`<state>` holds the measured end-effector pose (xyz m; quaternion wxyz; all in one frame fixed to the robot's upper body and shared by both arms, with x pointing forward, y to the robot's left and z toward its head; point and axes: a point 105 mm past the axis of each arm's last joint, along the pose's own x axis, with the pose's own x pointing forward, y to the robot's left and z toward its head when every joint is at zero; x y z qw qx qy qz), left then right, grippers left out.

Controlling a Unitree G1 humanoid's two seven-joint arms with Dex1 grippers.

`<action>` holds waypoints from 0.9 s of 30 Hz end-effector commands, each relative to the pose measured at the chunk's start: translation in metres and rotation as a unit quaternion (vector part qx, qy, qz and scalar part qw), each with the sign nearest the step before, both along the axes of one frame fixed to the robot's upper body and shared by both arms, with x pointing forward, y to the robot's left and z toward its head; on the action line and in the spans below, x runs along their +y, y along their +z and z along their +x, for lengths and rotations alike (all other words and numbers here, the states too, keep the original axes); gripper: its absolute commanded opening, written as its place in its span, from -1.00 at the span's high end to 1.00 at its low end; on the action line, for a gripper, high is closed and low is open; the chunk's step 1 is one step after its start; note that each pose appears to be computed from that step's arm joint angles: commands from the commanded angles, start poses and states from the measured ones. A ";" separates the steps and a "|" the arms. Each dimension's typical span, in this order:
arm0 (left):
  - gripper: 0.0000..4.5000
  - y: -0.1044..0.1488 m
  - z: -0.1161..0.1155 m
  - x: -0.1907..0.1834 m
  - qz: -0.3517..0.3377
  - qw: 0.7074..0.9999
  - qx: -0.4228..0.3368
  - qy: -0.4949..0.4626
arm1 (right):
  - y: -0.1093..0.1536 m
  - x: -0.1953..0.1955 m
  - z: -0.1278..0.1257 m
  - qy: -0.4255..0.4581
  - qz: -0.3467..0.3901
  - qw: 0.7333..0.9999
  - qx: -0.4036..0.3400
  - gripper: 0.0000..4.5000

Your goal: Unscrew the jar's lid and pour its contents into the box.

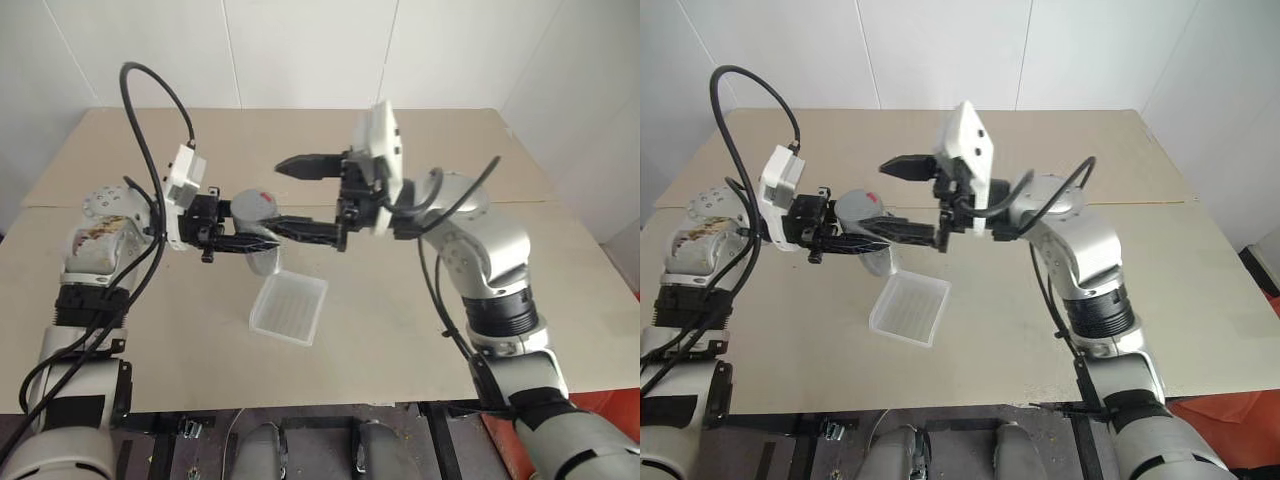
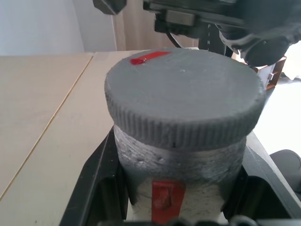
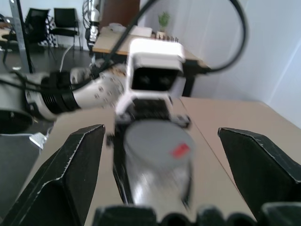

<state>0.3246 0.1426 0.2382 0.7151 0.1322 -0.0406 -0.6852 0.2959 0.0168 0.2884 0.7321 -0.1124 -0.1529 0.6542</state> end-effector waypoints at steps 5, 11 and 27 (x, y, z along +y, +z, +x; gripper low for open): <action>0.10 0.012 0.000 -0.001 0.003 1.000 -0.028 -0.007 | 0.008 0.026 0.006 -0.047 -0.006 0.998 -0.033 -0.99; 0.10 0.011 -0.001 0.001 0.005 1.000 -0.028 -0.005 | 0.007 0.028 0.015 -0.065 -0.004 0.997 -0.028 -0.99; 0.10 0.009 -0.002 0.004 0.005 1.000 -0.028 0.003 | 0.008 -0.024 0.028 -0.094 0.012 0.995 -0.010 -0.99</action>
